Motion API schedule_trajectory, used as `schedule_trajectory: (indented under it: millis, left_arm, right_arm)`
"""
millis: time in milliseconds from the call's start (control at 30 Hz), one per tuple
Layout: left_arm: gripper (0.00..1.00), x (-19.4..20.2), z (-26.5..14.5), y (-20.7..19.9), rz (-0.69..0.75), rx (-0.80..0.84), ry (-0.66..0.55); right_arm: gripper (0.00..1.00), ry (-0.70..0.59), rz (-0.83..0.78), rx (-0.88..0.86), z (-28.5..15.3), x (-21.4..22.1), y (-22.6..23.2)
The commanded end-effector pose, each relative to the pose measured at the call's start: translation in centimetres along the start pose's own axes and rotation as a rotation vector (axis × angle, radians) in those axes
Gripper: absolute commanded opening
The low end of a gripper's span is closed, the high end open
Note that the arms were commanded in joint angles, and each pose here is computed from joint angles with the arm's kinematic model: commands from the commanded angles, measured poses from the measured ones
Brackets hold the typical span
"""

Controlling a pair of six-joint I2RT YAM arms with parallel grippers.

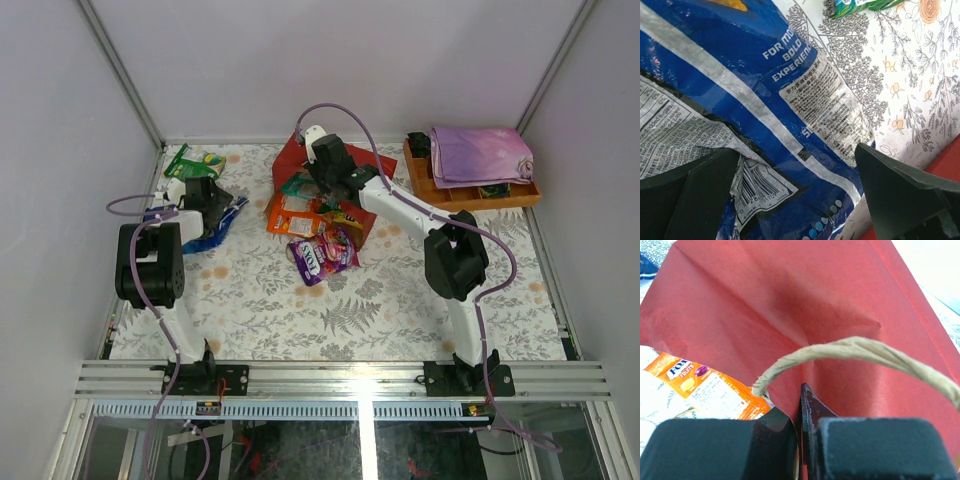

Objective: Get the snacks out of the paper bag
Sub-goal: Adjust the snack at the center of the board.

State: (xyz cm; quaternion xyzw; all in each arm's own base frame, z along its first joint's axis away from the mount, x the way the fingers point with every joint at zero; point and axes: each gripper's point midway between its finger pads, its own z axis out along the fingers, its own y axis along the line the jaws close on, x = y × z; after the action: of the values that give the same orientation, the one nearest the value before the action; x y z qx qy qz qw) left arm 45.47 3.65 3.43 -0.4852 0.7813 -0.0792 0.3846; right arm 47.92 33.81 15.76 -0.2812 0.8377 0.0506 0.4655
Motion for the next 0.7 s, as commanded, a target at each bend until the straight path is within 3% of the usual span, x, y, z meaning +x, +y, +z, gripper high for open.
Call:
schedule_trajectory:
  millis: [0, 133, 233, 400, 667]
  left_arm:
    - [1.00, 1.0, 1.2, 2.1, 0.052, -0.085, 0.064]
    - [1.00, -0.5, 0.5, 3.0, 0.106, -0.127, 0.045]
    - [1.00, -2.2, -2.0, 2.6, 0.128, -0.098, -0.019]
    - [1.00, -5.4, -4.7, 5.0, 0.137, -0.181, -0.134]
    - [1.00, -3.2, -4.4, 7.1, 0.062, -0.110, 0.001]
  right_arm:
    - [0.00, -0.087, 0.000, 0.063, -2.6, -3.6, -1.8]
    - [0.00, -0.082, -0.003, 0.065, -2.4, -3.5, -1.8]
    - [0.00, -0.080, -0.004, 0.060, -2.2, -3.4, -1.7]
    - [0.00, -0.083, 0.004, 0.038, -1.9, -3.5, -1.2]
    - [0.00, -0.099, 0.023, -0.001, -2.0, -4.1, -0.5]
